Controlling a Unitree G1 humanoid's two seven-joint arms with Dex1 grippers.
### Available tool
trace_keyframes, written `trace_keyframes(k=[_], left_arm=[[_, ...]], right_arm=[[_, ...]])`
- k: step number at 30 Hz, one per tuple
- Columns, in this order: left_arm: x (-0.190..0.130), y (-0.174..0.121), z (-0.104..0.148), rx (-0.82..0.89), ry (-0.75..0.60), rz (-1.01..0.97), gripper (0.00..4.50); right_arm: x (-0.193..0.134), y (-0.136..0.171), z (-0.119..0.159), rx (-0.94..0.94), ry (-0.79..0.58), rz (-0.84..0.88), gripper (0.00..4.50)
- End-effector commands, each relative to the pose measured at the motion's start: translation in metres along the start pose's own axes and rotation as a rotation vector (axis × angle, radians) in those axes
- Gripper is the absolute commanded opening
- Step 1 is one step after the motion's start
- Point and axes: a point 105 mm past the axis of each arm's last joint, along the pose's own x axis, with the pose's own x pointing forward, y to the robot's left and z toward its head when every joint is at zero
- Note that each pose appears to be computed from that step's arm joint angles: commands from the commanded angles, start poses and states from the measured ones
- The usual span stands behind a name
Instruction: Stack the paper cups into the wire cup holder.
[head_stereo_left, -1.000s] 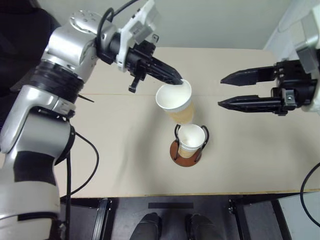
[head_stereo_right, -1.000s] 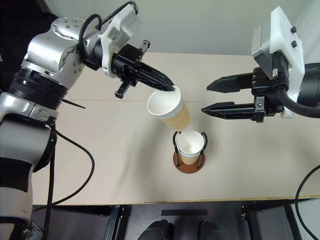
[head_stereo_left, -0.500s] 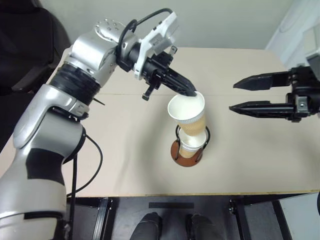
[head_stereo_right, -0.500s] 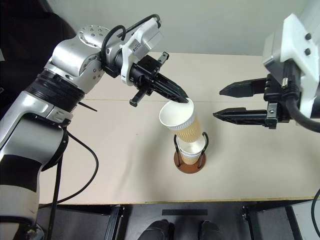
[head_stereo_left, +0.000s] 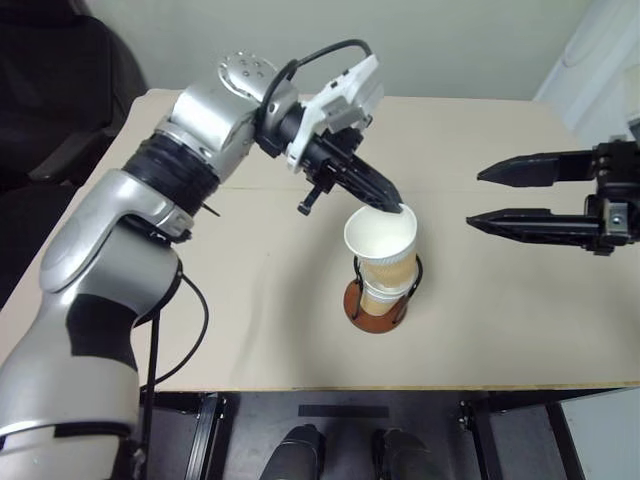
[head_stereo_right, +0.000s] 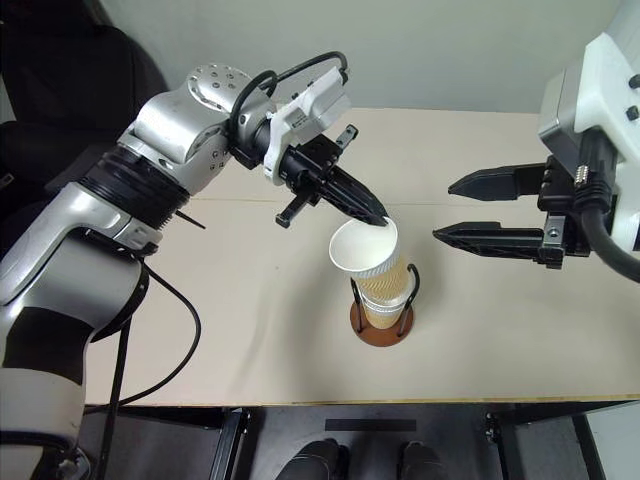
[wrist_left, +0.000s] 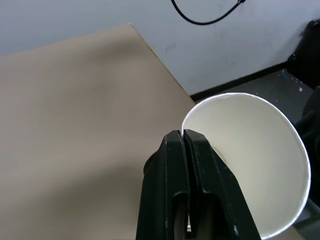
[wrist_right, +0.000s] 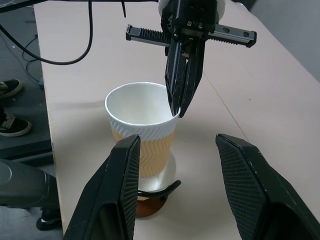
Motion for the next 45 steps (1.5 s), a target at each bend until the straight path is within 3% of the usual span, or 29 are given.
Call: trace_keyframes(k=[1, 45], left_arm=[[0.000, -0.001, 0.015, 0.078, 0.014, -0.030, 0.04], [0.016, 0.008, -0.004, 0.135, 0.131, -0.060, 0.04]], right_arm=[[-0.008, 0.001, 0.010, -0.037, -0.029, -0.041, 2.38], [-0.010, 0.008, 0.007, 0.017, -0.009, -0.065, 2.38]])
